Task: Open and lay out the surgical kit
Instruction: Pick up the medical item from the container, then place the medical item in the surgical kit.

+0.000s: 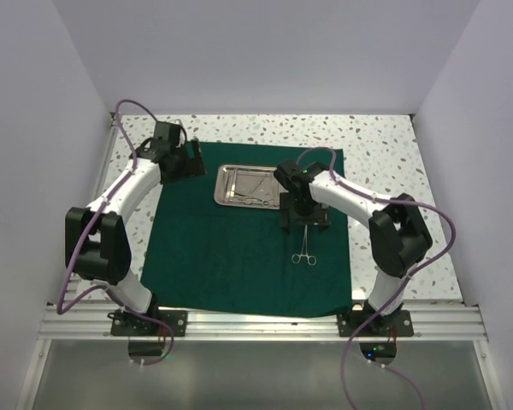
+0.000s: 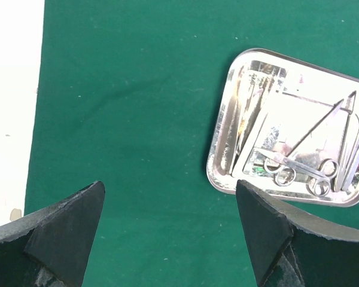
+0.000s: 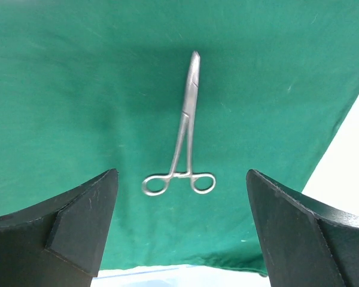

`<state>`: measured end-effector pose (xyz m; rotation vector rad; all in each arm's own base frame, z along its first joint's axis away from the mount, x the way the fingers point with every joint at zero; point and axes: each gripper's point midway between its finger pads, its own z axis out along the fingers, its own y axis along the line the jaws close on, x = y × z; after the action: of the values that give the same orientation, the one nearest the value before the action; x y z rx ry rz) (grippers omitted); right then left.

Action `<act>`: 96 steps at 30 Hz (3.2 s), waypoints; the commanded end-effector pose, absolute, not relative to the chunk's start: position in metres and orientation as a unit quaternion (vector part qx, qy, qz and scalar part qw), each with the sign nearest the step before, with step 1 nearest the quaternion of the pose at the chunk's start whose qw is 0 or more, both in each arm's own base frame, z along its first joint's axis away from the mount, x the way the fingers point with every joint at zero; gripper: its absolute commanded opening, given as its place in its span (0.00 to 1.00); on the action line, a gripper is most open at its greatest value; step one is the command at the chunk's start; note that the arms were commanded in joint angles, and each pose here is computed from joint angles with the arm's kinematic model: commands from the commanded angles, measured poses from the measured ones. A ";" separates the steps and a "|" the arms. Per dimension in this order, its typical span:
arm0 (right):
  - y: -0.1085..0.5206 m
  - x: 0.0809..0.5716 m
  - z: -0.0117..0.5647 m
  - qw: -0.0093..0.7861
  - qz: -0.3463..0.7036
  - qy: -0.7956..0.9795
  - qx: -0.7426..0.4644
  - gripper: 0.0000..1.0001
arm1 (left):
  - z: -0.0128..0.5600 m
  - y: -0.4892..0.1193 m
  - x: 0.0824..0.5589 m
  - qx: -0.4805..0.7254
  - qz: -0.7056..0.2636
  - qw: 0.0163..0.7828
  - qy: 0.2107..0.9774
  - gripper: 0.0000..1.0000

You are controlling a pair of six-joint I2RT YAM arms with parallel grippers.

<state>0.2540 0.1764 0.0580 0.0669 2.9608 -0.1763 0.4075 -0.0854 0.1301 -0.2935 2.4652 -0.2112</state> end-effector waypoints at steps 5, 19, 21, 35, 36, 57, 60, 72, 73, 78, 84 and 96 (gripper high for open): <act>0.220 0.339 0.137 0.213 -0.017 0.977 -0.011 0.88 | 0.146 -0.094 0.412 -0.109 -0.096 0.347 0.926 0.95; 0.279 0.476 0.104 0.265 -0.001 0.964 -0.018 0.61 | 0.147 -0.085 0.394 -0.115 -0.081 0.348 0.927 0.95; 0.282 0.483 0.098 0.269 0.002 0.963 -0.015 0.57 | 0.149 -0.085 0.395 -0.115 -0.079 0.350 0.926 0.95; 0.277 0.504 0.041 0.249 0.000 0.969 0.002 0.37 | 0.144 -0.078 0.399 -0.116 -0.059 0.345 0.929 0.95; 0.274 0.504 0.038 0.247 -0.005 0.969 0.004 0.36 | 0.144 -0.079 0.399 -0.115 -0.059 0.345 0.930 0.95; 0.263 0.487 -0.021 0.172 -0.016 0.985 0.007 0.00 | 0.134 -0.071 0.409 -0.120 -0.045 0.332 0.934 0.95; 0.268 0.495 0.002 0.196 0.003 0.981 0.013 0.00 | 0.137 -0.070 0.410 -0.120 -0.044 0.335 0.933 0.96; 0.274 0.474 0.128 0.264 0.074 0.960 0.059 0.00 | 0.153 -0.075 0.412 -0.112 -0.060 0.353 0.927 0.96; 0.276 0.468 0.132 0.263 0.079 0.959 0.065 0.00 | 0.153 -0.076 0.412 -0.111 -0.063 0.354 0.927 0.96; 0.284 0.424 0.152 0.260 0.099 0.958 0.068 0.00 | 0.155 -0.077 0.410 -0.109 -0.068 0.357 0.925 0.96; 0.305 0.350 0.111 0.195 0.095 0.975 0.048 0.00 | 0.155 -0.078 0.406 -0.106 -0.073 0.361 0.923 0.96; 0.323 0.308 0.042 0.127 0.071 0.989 0.027 0.01 | 0.149 -0.076 0.389 -0.108 -0.075 0.358 0.924 0.96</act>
<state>0.2947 0.3146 0.0323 0.0043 2.9170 0.1347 0.3873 -0.0766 0.1297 -0.2996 2.4517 -0.1680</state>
